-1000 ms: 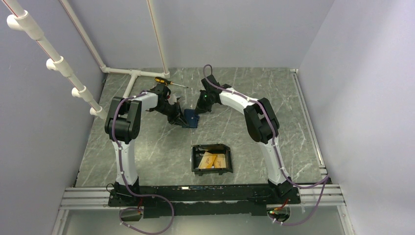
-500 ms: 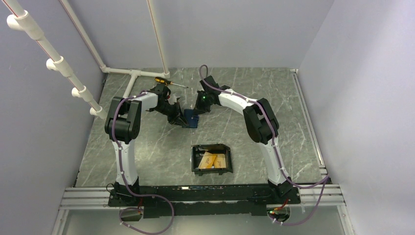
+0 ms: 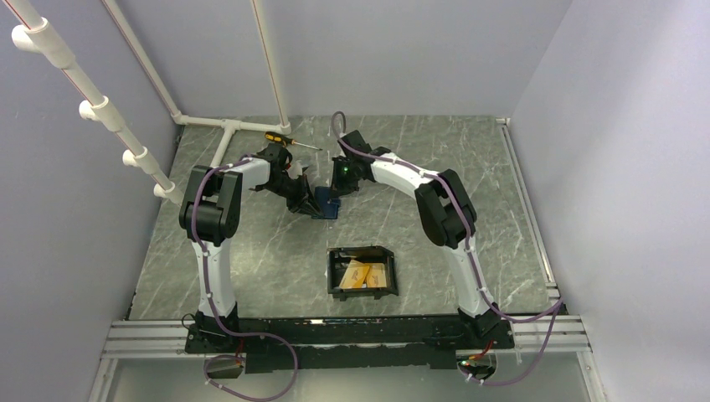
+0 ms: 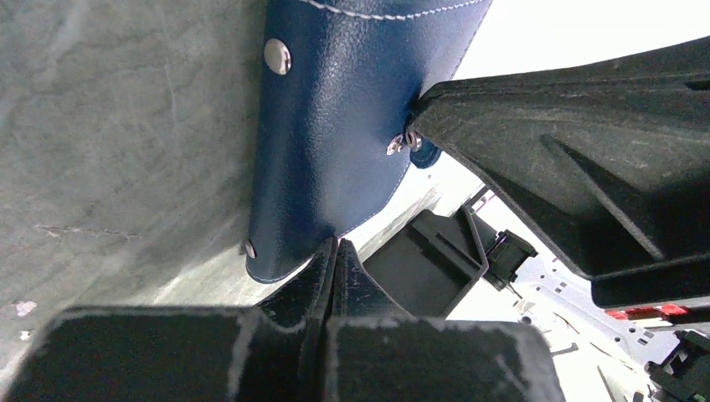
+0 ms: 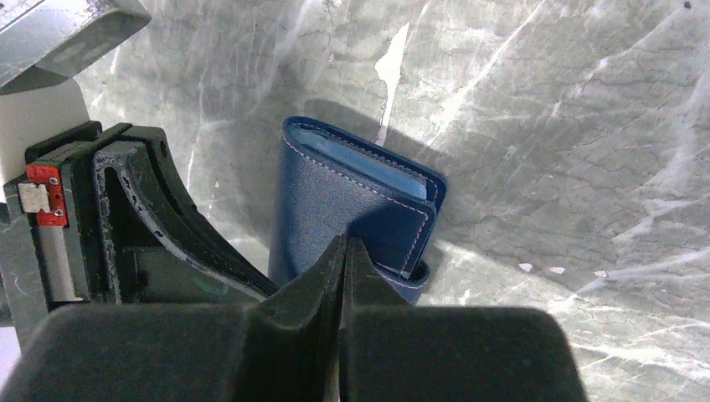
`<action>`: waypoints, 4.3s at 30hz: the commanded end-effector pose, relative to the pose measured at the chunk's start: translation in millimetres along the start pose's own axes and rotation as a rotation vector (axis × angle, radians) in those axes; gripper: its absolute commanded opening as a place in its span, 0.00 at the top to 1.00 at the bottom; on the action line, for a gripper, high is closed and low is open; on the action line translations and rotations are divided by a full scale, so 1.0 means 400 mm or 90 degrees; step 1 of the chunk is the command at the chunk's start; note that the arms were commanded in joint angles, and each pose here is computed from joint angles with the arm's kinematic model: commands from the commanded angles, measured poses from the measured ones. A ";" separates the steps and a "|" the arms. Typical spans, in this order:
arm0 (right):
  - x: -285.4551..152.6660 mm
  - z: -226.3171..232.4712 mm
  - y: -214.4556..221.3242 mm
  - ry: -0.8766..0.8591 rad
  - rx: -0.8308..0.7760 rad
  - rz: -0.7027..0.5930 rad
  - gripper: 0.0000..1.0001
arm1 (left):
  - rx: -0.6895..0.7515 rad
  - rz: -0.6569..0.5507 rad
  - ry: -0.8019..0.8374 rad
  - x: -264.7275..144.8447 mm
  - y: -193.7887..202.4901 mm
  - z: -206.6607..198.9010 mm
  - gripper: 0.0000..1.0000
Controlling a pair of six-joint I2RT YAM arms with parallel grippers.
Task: Put the credit cards into the card holder
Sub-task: Close the card holder at the center of the board.
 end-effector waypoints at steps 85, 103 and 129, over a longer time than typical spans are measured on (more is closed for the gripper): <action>0.117 -0.206 0.454 0.322 -0.105 -0.243 1.00 | -0.156 -0.072 0.001 -0.042 -0.038 0.043 1.00; 0.105 -0.178 0.480 0.315 -0.115 -0.198 1.00 | -0.124 -0.067 -0.026 -0.058 -0.042 0.026 1.00; -0.555 0.086 0.068 0.067 -0.080 -0.077 0.18 | 0.166 -0.077 0.044 -0.289 0.175 -0.220 0.32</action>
Point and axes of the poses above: each gripper's point midway between its finger pads, its own x axis out along the fingers, its own z axis along the line the jaws close on, y = z × x, the point moved 3 cm from there along -x, back along the fingers, and after that the axes turned 1 degree about x, right-handed, at the moved point
